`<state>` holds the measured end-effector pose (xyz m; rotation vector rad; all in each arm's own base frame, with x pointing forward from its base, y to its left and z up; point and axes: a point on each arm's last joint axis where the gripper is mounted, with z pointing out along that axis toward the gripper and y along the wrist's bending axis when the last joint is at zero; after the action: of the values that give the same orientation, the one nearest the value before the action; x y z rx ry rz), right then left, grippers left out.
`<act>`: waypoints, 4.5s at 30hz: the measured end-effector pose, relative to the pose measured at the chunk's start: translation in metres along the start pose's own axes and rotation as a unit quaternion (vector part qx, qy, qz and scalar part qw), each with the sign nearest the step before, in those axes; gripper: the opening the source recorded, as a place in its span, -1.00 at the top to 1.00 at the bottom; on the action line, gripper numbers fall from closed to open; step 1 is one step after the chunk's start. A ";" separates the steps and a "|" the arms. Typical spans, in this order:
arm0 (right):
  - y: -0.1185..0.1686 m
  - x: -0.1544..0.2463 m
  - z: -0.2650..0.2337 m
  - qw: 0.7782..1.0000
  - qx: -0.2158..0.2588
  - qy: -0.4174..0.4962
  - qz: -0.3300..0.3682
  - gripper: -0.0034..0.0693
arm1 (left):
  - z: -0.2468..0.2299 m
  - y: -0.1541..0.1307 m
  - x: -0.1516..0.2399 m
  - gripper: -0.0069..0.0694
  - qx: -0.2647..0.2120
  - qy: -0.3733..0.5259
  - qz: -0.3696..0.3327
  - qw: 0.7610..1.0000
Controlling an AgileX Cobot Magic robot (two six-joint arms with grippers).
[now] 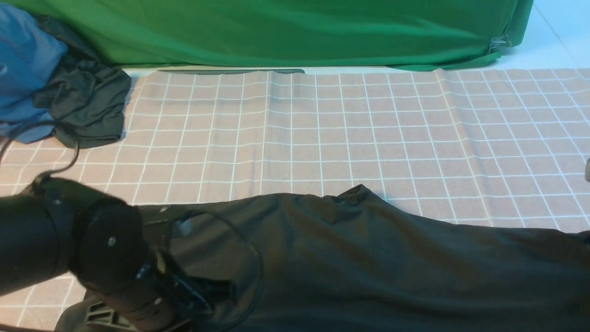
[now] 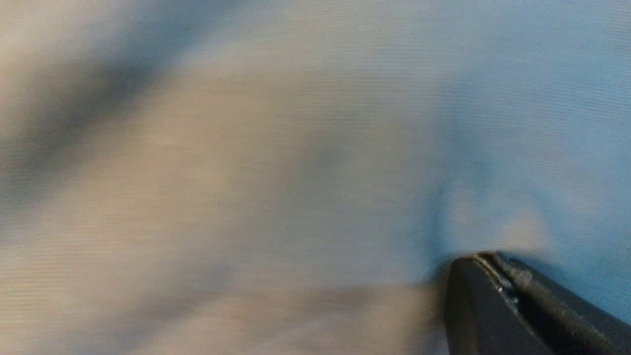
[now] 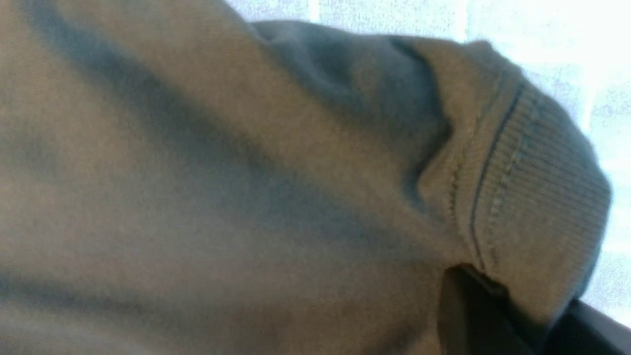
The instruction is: Fold a long-sleeved shirt over a pink coffee tablecloth.
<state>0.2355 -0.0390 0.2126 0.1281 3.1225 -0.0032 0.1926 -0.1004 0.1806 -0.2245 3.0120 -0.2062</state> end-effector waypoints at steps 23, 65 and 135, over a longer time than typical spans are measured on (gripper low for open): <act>0.067 -0.010 -0.096 0.967 -0.188 -0.146 -0.093 0.58 | -0.067 0.048 -0.019 0.78 0.023 -0.087 -0.094 0.991; 0.392 0.015 -0.083 0.854 -0.387 -0.164 -0.307 0.59 | -0.202 0.061 -0.003 0.78 -0.022 -0.269 -0.082 0.959; 0.281 -0.111 -0.043 0.850 -0.074 -0.098 -0.512 -0.43 | -0.088 0.023 -0.070 0.78 0.043 -0.074 -0.052 0.995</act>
<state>0.3681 0.2326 0.2575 -1.4048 2.5594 0.1917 0.2471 -0.0560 0.2707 -0.3703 2.8408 -0.3130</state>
